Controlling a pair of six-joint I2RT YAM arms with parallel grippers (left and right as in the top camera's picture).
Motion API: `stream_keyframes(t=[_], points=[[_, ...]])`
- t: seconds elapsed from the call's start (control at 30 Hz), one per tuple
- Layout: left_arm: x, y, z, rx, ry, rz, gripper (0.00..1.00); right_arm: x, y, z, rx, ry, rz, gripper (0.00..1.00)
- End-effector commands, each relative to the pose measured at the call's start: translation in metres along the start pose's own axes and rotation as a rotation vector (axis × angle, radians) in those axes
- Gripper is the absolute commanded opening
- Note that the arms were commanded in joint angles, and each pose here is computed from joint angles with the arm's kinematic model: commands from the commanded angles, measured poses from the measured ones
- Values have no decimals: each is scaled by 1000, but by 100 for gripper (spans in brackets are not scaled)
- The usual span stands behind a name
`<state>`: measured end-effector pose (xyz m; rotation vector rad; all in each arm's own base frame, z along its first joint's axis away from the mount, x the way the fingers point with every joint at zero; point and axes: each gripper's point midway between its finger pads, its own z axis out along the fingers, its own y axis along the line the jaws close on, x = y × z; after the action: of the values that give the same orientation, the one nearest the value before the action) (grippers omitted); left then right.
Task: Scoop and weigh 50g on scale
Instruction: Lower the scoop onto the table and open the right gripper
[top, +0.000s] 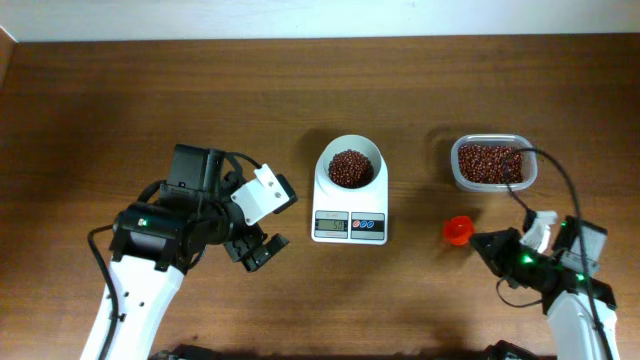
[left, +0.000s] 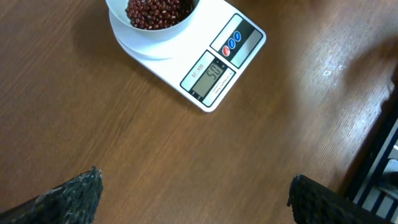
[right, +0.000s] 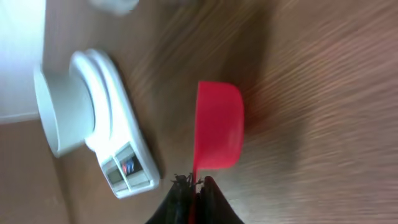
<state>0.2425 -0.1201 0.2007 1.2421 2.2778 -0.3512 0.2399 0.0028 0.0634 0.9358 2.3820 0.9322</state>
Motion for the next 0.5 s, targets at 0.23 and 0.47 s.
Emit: stream_keyframes(t=[0.23,0.47], points=[[-3,1,-5,-15,-16,17,99,17,-40,-5,186,29,90,37],[-3,1,-5,-15,-16,17,99,12,-60,-10,306,-13,87,64]])
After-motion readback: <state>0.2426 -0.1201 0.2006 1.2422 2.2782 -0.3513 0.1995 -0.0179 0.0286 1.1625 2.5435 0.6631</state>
